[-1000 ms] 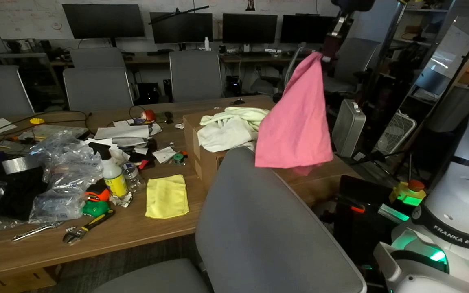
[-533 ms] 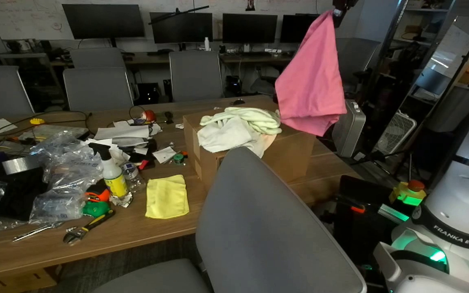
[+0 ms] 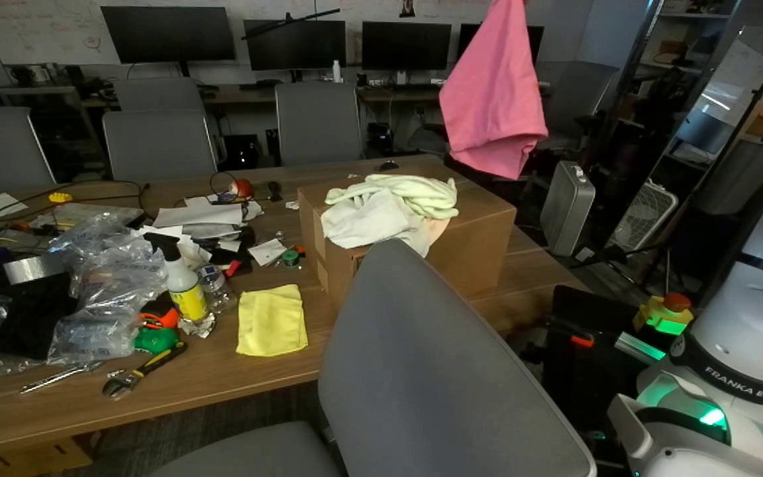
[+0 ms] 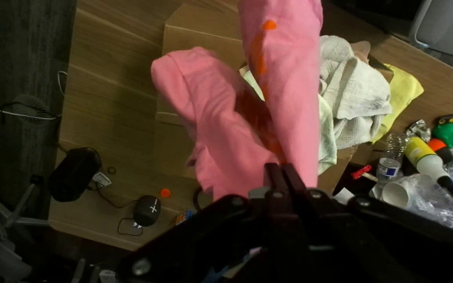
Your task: Move the shirts from the chair and put them on top of the box.
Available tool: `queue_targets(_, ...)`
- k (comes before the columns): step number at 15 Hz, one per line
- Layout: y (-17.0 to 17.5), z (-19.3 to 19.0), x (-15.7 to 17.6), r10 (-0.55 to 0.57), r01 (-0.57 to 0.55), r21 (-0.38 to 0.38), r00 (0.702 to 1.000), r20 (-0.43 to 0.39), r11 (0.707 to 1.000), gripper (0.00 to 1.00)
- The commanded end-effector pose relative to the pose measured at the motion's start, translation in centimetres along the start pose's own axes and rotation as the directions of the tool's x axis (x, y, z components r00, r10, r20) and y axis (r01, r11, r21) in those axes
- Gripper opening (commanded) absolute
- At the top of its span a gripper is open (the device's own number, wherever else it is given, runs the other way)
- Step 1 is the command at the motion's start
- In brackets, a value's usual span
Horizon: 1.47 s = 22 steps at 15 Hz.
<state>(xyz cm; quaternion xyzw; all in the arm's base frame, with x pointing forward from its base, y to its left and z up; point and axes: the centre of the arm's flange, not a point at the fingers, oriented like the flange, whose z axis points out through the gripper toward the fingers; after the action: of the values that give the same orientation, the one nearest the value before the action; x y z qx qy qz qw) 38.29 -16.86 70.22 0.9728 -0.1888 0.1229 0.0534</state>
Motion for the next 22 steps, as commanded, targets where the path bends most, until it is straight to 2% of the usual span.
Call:
queue_targets(1, 0.2, -2.9, 8.2, 0.042, -0.043, 0.026, 0.999, 0.016, 0.999, 0.01)
queue_targets(6, 0.0, -2.7, 14.3, 0.092, -0.093, 0.047, 0.995, 0.037, 0.995, 0.02)
queue_targets(11, 0.7, -2.6, 17.1, 0.171, -0.182, 0.093, 0.979, 0.114, 0.979, 0.02)
queue_targets(12, 1.0, -2.7, 17.2, 0.177, -0.19, 0.099, 0.976, 0.131, 0.977, 0.29)
queue_targets(14, 1.6, -2.9, 16.9, 0.178, -0.198, 0.123, 0.972, 0.152, 0.973, 0.35)
queue_targets(19, 4.1, -2.0, 13.7, 0.141, -0.16, 0.138, 0.98, 0.137, 0.977, 0.73)
queue_targets(22, 5.8, 1.3, 10.9, 0.064, -0.083, 0.125, 0.987, 0.148, 0.989, 0.96)
